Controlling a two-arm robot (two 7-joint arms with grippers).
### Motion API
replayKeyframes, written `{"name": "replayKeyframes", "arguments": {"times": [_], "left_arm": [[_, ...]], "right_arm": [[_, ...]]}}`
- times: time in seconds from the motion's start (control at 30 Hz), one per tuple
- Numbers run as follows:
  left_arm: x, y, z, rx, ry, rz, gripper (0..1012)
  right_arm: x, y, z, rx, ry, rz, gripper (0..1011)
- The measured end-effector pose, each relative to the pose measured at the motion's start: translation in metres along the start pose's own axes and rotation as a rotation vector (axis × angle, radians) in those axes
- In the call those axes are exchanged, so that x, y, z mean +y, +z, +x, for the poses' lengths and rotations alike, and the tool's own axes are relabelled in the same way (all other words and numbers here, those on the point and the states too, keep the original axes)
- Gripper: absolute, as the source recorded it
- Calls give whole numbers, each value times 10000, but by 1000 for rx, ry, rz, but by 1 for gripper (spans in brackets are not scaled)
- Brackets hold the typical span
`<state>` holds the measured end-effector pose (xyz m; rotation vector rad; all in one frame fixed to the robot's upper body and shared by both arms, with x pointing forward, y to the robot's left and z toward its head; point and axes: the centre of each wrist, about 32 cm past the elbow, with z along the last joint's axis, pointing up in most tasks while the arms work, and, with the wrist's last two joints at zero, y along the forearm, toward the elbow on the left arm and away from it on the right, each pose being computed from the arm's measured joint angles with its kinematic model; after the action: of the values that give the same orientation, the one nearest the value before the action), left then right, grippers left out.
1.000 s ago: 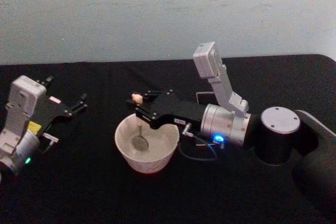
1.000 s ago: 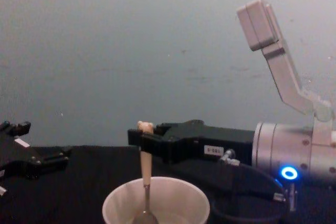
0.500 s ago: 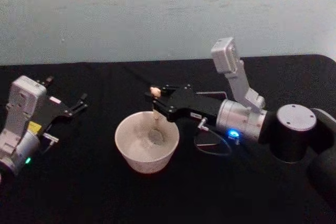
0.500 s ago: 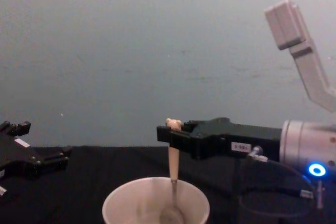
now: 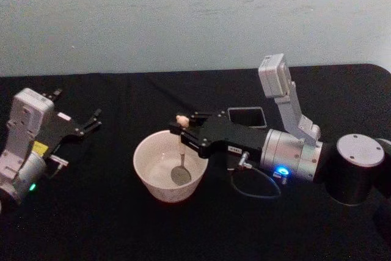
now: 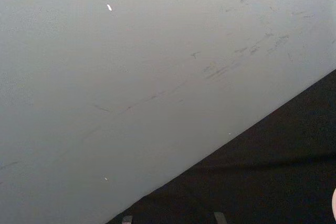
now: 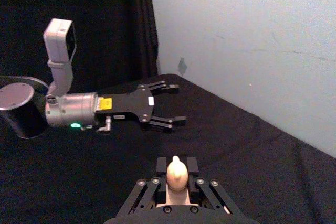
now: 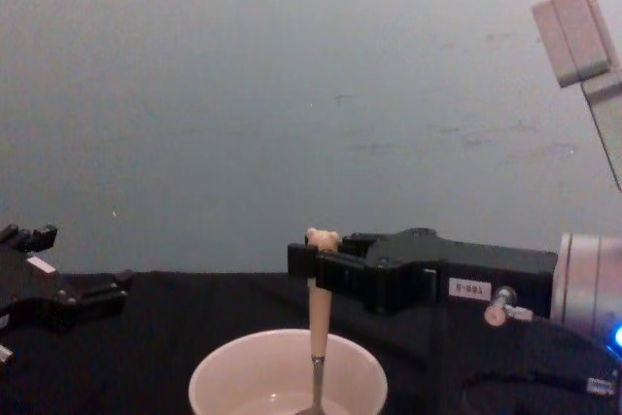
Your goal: Pick up the stirring spoon with one hand, stir inside the cup, then place it back in its original position.
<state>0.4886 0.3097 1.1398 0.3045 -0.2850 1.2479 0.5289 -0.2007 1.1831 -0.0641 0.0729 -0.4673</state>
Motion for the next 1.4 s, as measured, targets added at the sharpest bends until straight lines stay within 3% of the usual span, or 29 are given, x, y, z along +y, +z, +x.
{"name": "replayKeyframes", "arguments": {"times": [0.23,0.77,1.13,1.4], "left_arm": [[0,0,0,0,0,0,1001],[0,0,0,0,0,0,1001],[0,0,0,0,0,0,1001],[0,0,0,0,0,0,1001]], "right_arm": [[25,0,-36,33,-3,13,213],[-2,29,12,90,-53,47,213],[-114,200,110,128,-109,121,213],[-280,393,228,147,-189,203,213]]}}
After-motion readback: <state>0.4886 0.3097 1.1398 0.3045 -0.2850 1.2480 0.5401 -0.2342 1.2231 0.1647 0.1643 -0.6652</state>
